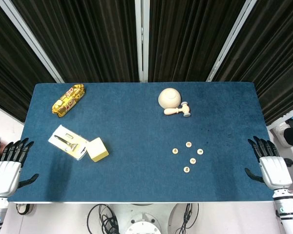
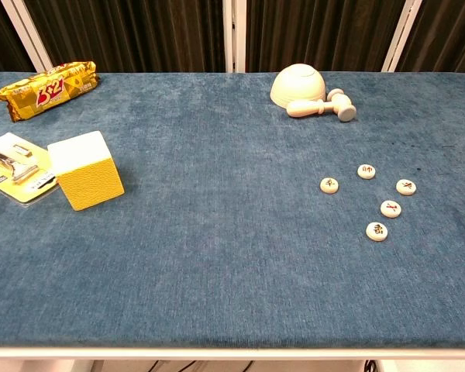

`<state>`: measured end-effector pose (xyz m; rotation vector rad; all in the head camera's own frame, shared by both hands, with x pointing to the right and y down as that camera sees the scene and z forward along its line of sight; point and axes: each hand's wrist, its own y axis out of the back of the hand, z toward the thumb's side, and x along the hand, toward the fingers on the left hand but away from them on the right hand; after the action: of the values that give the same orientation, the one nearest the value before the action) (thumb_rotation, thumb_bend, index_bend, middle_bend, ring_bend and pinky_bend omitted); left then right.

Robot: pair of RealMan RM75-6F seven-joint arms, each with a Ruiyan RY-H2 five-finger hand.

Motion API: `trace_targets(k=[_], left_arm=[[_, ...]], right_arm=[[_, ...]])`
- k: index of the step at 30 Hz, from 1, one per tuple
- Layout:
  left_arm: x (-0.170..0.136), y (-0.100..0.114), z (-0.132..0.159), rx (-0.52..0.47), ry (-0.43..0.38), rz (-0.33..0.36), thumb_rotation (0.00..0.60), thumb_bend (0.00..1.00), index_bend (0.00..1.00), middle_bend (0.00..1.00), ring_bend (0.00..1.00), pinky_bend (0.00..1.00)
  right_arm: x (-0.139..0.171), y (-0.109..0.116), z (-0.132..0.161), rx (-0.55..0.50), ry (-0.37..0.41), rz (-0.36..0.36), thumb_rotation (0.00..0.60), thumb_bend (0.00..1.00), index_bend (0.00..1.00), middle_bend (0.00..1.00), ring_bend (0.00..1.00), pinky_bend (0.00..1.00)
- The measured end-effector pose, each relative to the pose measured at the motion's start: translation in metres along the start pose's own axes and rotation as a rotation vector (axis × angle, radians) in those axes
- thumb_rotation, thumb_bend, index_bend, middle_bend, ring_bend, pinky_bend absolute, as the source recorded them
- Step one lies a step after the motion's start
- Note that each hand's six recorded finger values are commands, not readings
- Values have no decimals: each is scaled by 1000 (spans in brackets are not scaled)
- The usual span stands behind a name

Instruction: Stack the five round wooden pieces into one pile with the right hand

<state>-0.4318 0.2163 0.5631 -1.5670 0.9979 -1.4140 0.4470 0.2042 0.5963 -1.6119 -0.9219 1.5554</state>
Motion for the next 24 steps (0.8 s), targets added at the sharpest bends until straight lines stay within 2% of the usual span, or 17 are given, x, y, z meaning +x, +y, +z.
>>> trace_targets(k=[12,19,24], left_arm=[[0,0,2,5,-5,1,600,135,77,0,0,0],[-1,3,1,1,-1,10,600,135,76,0,0,0],[1,2,0,-5,2,4,600,136,77,0,0,0]], right_arm=[[-3,1,6,9,24,-5,553,208,0,0,0,0],[-27,8,38,63,129,-23,597,207,0,0,0,0],[-50,11,70,110,207,-37,600,208,0,0,0,0]])
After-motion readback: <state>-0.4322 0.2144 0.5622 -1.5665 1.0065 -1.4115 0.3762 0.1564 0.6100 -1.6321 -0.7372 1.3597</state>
